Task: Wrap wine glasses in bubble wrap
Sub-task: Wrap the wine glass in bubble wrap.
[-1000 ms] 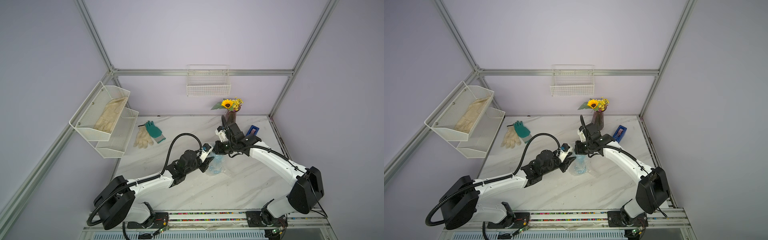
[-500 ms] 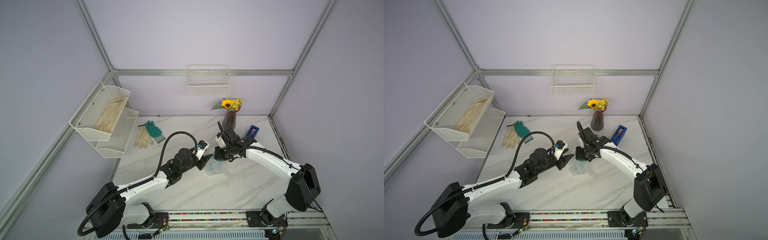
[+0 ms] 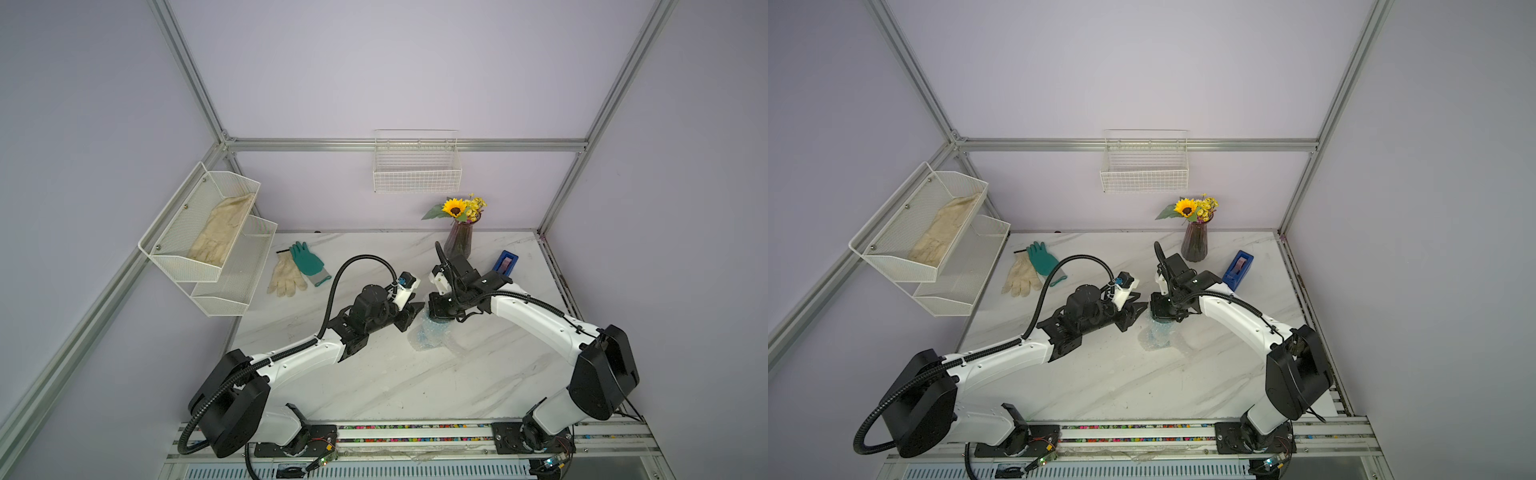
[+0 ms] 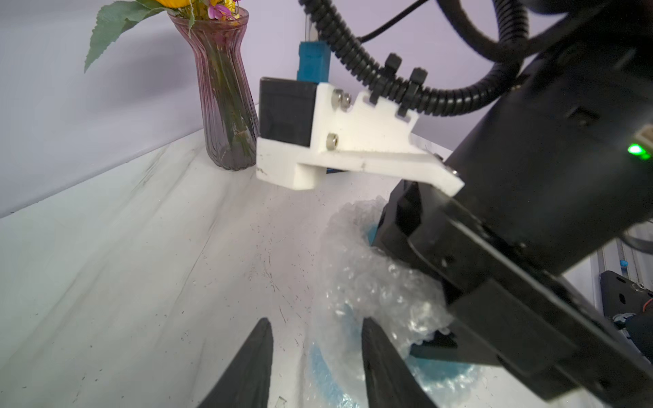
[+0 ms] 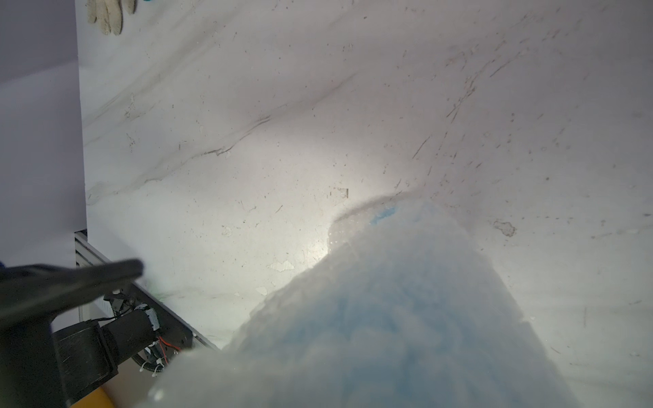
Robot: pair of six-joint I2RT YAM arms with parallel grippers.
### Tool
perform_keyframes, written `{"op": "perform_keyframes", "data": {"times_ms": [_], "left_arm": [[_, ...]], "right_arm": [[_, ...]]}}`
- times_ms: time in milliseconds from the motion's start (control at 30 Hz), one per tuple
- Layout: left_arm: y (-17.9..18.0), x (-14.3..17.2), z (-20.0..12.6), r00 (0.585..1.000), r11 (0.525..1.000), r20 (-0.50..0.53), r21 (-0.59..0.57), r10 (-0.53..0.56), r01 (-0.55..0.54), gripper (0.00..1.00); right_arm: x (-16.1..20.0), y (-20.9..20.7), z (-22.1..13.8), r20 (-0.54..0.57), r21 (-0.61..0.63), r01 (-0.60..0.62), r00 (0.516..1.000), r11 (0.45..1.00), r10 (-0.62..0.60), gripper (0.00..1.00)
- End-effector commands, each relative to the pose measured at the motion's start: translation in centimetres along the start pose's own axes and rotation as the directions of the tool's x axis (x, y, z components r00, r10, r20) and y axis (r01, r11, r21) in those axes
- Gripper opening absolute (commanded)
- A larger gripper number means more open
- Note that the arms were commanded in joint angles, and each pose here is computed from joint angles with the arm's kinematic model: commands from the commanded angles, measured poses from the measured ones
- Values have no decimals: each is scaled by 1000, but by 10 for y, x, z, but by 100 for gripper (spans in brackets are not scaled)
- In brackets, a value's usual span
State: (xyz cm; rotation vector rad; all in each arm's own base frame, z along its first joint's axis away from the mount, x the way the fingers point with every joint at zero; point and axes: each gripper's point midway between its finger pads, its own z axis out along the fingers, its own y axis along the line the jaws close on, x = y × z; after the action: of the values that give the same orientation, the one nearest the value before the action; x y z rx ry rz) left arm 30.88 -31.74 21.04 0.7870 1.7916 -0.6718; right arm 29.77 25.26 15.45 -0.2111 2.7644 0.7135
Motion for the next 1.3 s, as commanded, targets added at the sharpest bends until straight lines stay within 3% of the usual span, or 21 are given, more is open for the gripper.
{"op": "perform_keyframes", "data": {"times_ms": [0,100,433,633,833,1000,1267], "left_arm": [[-5,-47,0,997,1000,82,31,1,-3,42],[0,-33,10,999,1000,45,17,-8,7,42],[7,-32,14,999,1000,28,7,-20,20,41],[5,-29,15,1000,1000,14,23,-7,7,41],[3,-26,17,1000,999,3,40,2,-2,40],[1,-27,17,1000,999,0,52,3,-3,40],[8,-27,15,1000,999,-7,32,-7,7,41]], "right_arm": [[-14,12,-15,26,-62,24,999,998,-22,16],[-29,14,-36,76,-64,31,997,998,-26,18],[-45,12,-79,155,-35,38,987,999,-32,20],[-60,30,-103,237,-95,54,971,994,-30,20],[-60,32,-82,215,-147,50,977,988,-17,20],[-49,16,-51,146,-116,33,989,993,-16,19],[-14,-17,-23,53,-28,4,999,1000,-2,6]]}}
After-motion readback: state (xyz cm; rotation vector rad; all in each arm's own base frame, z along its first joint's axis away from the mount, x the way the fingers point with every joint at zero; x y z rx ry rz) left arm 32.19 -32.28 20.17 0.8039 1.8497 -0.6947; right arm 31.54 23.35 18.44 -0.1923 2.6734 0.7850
